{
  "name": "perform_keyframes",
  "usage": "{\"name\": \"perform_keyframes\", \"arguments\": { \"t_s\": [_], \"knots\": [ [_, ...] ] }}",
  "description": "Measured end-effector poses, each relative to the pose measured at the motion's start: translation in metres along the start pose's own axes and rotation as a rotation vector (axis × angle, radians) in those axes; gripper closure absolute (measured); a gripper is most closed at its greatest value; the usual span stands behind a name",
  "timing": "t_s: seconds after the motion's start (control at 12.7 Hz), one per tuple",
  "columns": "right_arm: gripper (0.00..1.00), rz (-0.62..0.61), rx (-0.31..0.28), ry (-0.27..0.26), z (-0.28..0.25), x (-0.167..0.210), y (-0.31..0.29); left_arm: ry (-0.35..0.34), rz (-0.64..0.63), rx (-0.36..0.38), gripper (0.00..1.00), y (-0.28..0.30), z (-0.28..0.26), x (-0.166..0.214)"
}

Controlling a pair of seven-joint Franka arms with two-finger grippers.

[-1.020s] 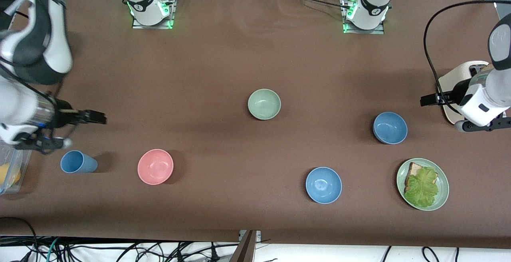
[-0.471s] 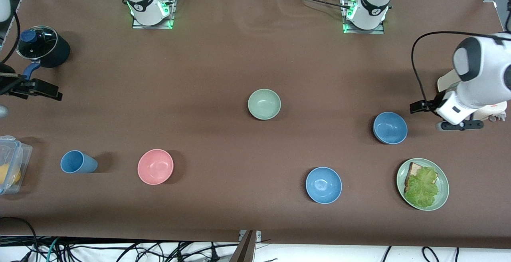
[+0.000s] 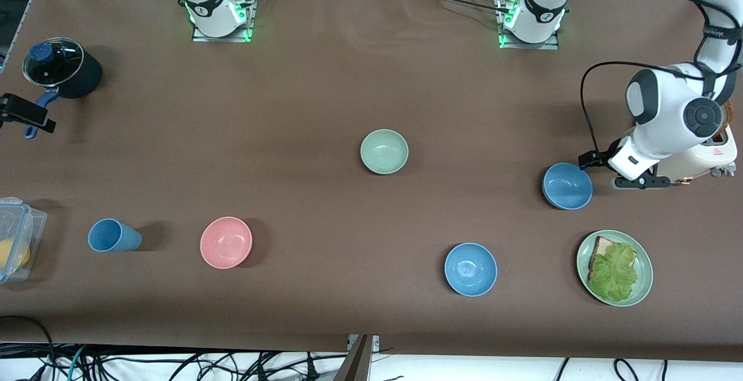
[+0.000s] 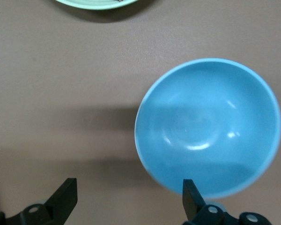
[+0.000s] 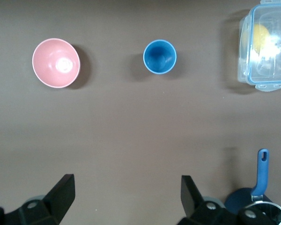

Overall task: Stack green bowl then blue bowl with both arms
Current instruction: 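Reach the left gripper to the light blue bowl and grasp its rim, then carry the blue bowl with the left gripper over the green bowl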

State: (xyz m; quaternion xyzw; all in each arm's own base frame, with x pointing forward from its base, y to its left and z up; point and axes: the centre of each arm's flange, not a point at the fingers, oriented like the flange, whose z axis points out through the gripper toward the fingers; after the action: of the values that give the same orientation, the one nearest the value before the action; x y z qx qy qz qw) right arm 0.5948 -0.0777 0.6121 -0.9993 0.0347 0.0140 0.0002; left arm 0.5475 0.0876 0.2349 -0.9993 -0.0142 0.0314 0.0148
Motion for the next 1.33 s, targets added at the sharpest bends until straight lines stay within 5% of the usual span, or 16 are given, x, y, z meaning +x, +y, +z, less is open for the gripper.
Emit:
{"name": "perform_keyframes", "arguments": {
  "t_s": [0.31,0.86,1.33],
  "knots": [
    [0.00,-0.043,-0.006,-0.004,-0.001,-0.002,-0.004,0.004,-0.002,0.006,0.11,-0.002,0.028,0.003],
    [0.00,-0.060,-0.004,-0.029,0.008,-0.002,-0.008,-0.001,0.004,0.006,0.89,0.001,0.032,0.005],
    [0.00,-0.060,-0.005,-0.029,0.008,-0.002,-0.008,0.010,0.011,0.004,0.92,0.005,0.016,0.010]
  ]
}}
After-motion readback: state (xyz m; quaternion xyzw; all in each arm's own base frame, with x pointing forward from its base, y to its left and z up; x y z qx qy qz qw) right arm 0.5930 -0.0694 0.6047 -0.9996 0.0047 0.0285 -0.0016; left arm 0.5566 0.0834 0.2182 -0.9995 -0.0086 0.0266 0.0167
